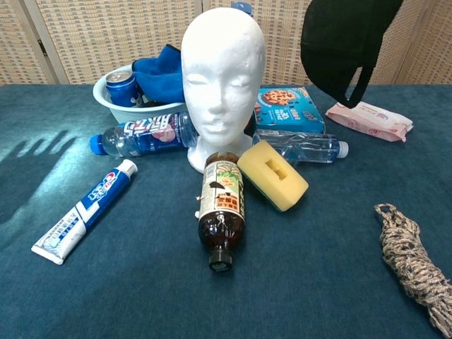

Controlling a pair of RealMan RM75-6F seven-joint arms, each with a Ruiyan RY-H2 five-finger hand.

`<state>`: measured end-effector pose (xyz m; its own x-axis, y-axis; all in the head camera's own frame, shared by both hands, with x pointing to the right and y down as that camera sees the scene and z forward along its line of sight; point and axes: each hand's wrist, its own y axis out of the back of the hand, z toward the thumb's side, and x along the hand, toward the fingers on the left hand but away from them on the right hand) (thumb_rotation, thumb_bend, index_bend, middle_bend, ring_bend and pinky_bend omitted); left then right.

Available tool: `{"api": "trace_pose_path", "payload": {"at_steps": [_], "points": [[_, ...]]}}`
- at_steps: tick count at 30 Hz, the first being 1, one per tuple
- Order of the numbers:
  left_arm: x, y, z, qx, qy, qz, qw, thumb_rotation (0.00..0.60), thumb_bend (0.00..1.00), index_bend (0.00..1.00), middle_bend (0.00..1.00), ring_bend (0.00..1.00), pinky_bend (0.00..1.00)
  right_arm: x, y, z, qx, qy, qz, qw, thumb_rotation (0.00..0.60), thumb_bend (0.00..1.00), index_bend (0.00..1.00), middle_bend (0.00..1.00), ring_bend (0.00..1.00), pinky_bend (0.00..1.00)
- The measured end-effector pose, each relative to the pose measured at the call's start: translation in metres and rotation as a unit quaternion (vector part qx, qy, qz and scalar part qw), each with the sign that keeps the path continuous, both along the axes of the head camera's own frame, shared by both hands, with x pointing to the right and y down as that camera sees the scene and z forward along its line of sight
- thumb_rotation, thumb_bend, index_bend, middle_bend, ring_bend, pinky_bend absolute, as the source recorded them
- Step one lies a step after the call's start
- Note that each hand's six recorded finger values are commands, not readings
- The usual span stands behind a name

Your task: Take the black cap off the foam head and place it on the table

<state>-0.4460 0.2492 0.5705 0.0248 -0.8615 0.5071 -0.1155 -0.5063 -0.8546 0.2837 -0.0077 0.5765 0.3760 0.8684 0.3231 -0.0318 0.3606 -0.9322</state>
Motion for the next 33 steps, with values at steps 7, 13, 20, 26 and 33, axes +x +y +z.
{"api": "trace_pose_path", "payload": {"at_steps": [7,13,20,26,33], "points": [[0.001,0.0,0.006,-0.007,0.003,0.002,1.0,0.6,0.29,0.0,0.0,0.0,0.0,0.024,0.005,0.023,-0.033,0.036,0.03,0.9984,0.6,0.5,0.75,0.44,0.23,0.02],[0.001,0.0,0.007,-0.008,0.001,0.001,1.0,0.6,0.29,0.0,0.0,0.0,0.0,0.036,0.017,0.043,-0.061,0.037,0.048,0.9963,0.6,0.5,0.75,0.44,0.23,0.02],[0.0,0.001,0.008,-0.011,0.003,0.001,0.9999,0.6,0.29,0.0,0.0,0.0,0.0,0.045,0.047,0.061,-0.089,0.037,0.045,0.9944,0.6,0.5,0.75,0.44,0.23,0.02],[-0.003,0.001,0.007,-0.008,0.003,-0.002,1.0,0.6,0.29,0.0,0.0,0.0,0.0,0.049,0.076,0.064,-0.095,0.025,0.034,0.9946,0.6,0.5,0.75,0.44,0.23,0.02],[-0.005,0.002,0.007,-0.009,0.004,-0.004,0.9999,0.6,0.29,0.0,0.0,0.0,0.0,0.057,0.115,0.068,-0.114,0.021,0.027,0.9929,0.6,0.5,0.75,0.42,0.23,0.02]]}}
